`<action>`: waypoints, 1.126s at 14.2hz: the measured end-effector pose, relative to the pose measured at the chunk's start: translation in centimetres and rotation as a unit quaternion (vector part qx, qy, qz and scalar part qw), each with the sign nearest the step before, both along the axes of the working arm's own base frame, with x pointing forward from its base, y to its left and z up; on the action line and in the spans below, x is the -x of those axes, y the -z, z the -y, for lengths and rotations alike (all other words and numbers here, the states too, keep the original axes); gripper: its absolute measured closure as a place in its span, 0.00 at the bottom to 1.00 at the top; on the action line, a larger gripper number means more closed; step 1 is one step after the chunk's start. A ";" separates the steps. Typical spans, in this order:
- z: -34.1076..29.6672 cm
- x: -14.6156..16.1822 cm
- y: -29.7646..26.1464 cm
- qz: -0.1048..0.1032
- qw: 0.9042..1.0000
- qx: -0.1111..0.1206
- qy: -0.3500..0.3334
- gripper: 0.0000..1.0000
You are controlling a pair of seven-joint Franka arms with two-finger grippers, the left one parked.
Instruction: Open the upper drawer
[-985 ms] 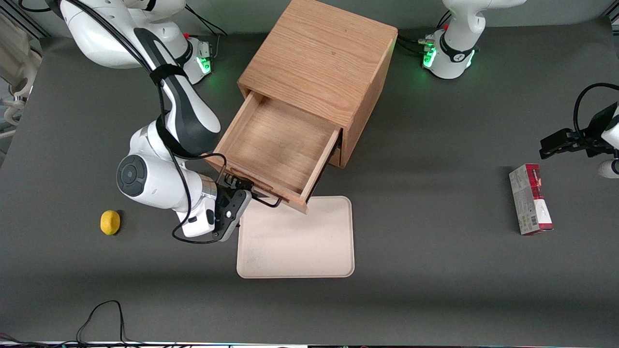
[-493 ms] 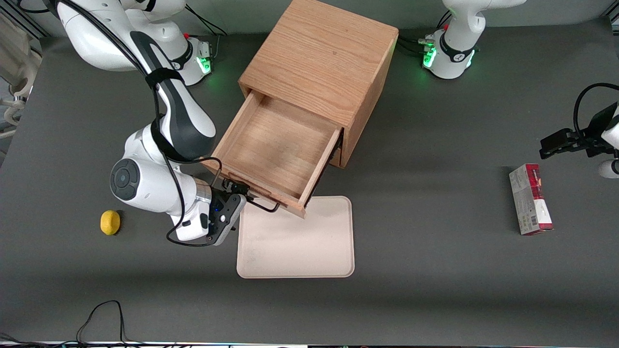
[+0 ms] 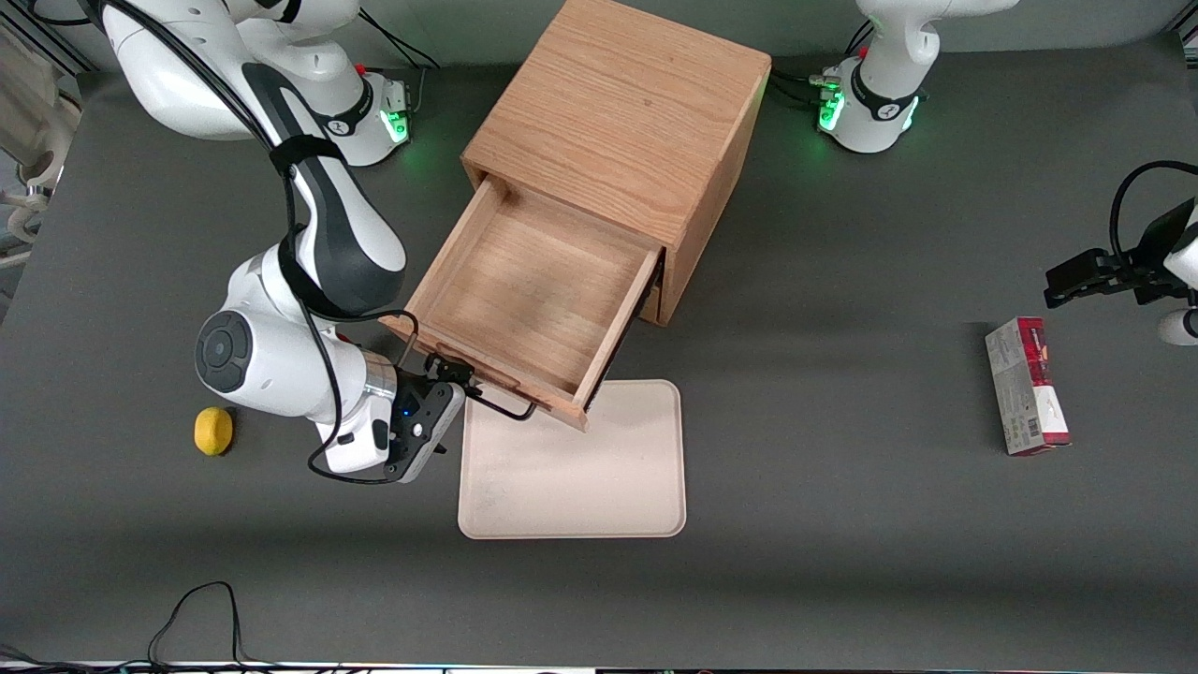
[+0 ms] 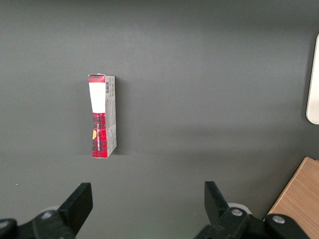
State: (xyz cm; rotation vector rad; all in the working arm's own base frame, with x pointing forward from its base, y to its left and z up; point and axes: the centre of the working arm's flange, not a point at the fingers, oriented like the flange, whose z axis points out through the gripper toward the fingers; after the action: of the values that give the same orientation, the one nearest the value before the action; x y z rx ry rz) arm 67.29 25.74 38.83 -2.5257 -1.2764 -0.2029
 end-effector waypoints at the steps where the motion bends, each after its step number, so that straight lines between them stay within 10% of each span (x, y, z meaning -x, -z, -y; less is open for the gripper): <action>1: 0.0 -0.1 -0.2 0.002 1.000 -0.001 0.000 0.00; 16: 1.7 -0.1 -6.1 -0.021 0.999 0.014 -0.021 0.00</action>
State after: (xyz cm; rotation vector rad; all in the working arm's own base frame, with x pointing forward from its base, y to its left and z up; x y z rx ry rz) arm 67.41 24.06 44.88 -2.5097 -1.3224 -0.1235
